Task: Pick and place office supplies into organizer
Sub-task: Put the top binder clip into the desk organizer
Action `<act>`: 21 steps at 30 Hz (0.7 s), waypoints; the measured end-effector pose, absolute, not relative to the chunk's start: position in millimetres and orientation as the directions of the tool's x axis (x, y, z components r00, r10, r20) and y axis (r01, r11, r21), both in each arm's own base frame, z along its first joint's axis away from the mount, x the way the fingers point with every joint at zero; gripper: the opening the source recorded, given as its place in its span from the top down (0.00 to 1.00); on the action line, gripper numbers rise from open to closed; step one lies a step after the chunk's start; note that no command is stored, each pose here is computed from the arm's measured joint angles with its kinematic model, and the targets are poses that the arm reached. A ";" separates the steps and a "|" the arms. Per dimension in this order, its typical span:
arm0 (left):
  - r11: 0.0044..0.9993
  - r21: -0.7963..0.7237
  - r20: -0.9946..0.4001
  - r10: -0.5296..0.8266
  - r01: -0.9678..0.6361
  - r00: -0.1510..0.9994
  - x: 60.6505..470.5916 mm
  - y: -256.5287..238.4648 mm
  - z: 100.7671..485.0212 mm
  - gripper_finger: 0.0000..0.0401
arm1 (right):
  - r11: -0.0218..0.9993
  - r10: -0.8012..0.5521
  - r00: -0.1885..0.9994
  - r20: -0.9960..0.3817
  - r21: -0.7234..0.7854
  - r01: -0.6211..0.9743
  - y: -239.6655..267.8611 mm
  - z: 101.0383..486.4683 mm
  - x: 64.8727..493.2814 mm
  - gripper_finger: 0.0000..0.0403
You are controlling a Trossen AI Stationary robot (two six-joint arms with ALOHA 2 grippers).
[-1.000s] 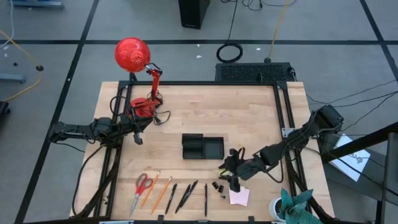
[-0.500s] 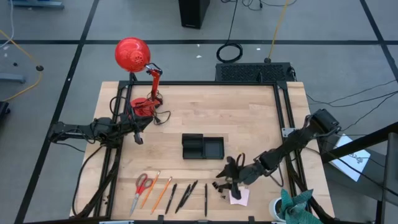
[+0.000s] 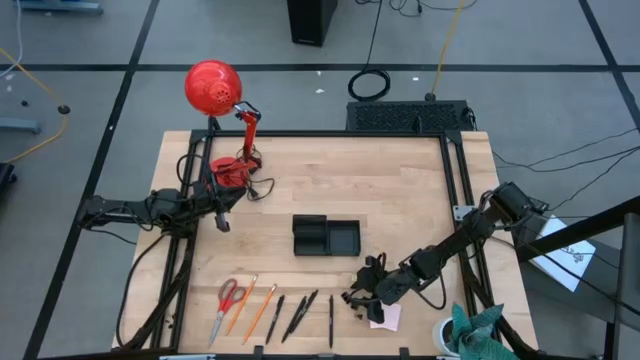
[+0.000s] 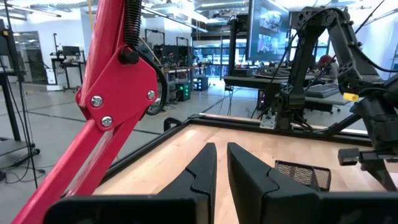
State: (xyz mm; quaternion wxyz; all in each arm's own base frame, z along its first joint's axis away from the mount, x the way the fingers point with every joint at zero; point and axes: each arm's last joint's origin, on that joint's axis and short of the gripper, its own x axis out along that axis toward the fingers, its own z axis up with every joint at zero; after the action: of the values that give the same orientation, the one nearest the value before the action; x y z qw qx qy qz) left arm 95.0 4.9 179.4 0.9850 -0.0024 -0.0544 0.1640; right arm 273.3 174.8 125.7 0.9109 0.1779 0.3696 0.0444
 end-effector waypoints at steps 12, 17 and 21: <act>0.946 -0.023 0.106 0.323 -0.323 0.940 95.0 4.9 179.4 0.88 | 0.926 0.198 0.733 -0.651 0.369 0.078 172.8 125.8 275.1 0.48; 0.946 -0.023 0.106 0.323 -0.322 0.940 95.0 4.9 179.4 0.88 | 0.930 0.173 0.740 -0.651 0.355 0.095 172.1 124.9 275.4 0.48; 0.946 -0.023 0.107 0.324 -0.323 0.940 95.0 4.9 179.5 0.88 | 0.936 0.146 0.736 -0.661 0.334 0.114 171.9 117.7 276.2 0.48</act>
State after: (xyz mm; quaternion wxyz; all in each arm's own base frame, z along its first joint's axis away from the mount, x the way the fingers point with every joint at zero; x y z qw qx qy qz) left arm 95.0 4.9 179.5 0.9849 -0.0028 -0.0546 0.1642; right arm 276.2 171.9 117.7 0.9142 0.1791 0.3634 0.0086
